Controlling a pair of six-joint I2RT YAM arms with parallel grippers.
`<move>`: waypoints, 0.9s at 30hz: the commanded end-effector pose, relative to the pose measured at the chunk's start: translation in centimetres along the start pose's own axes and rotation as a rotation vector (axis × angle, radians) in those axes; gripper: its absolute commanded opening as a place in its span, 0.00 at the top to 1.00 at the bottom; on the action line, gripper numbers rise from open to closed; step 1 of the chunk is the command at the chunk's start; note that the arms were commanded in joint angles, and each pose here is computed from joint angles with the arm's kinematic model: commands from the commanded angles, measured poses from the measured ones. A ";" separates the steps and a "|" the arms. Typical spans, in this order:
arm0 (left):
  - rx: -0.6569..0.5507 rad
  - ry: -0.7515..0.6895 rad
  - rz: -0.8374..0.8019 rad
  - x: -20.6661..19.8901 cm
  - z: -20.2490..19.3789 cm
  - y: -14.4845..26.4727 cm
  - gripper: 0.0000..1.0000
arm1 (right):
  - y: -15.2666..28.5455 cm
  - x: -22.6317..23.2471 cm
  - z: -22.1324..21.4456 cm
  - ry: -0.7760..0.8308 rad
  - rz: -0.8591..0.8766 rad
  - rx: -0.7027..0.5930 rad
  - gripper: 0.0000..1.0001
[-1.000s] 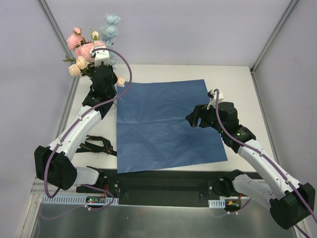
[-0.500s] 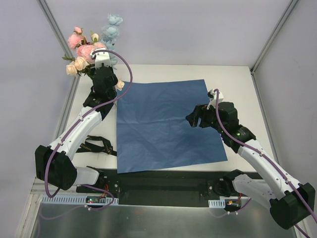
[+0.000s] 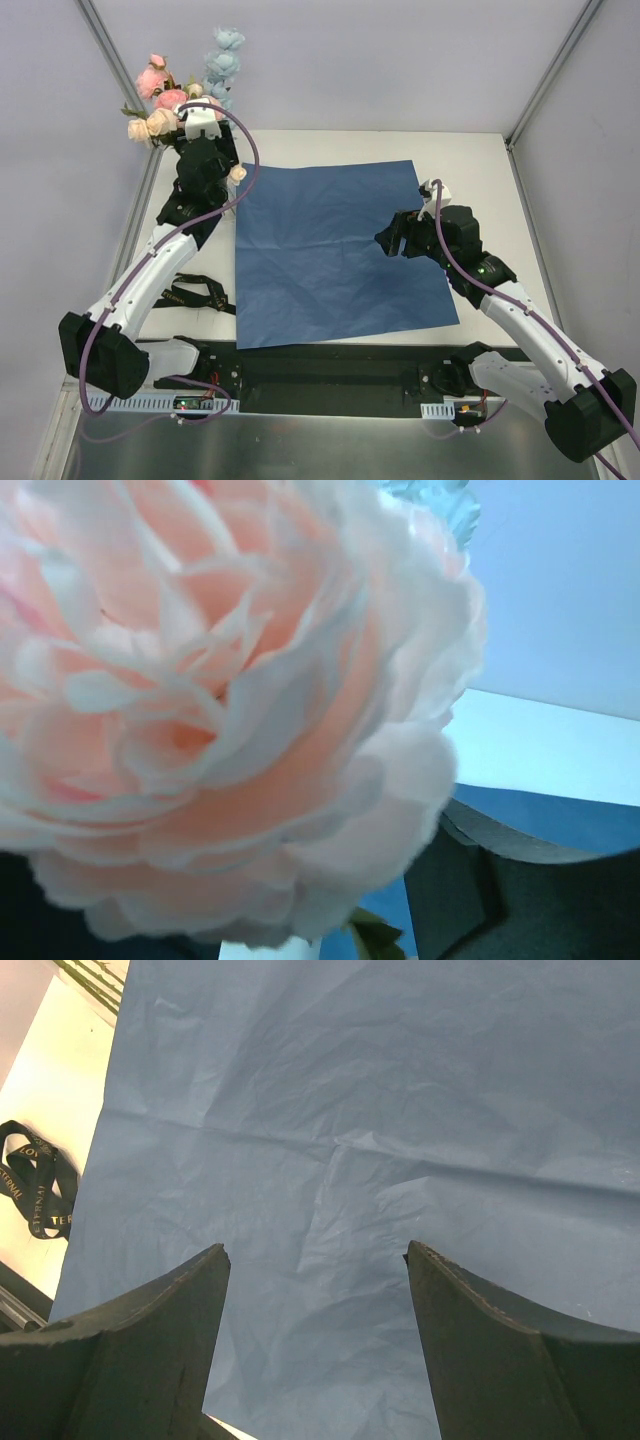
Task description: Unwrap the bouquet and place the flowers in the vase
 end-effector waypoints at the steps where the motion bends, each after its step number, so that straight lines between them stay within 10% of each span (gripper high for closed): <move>1: -0.043 0.047 -0.062 0.2 2.8 1.8 0.38 | 0.1 0.1 0.9 -0.009 0.012 -0.033 0.25; 12: -0.080 0.121 -0.390 0.0 6.9 7.4 0.13 | -0.1 -0.4 0.5 -0.015 -0.060 0.053 0.25; 27: -0.222 0.145 -0.643 1.4 12.2 14.3 0.08 | 7.7 -1.8 4.0 0.106 -0.338 -0.062 0.03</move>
Point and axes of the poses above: each gripper's point midway between its finger pads, its own y axis back along the fingers, its own x axis along the line the jaws close on, z = x × y, the point moved 9 cm from there along y, back along the fingers, and after that the axes turned 10 degrees about y, right-handed, at the moved point
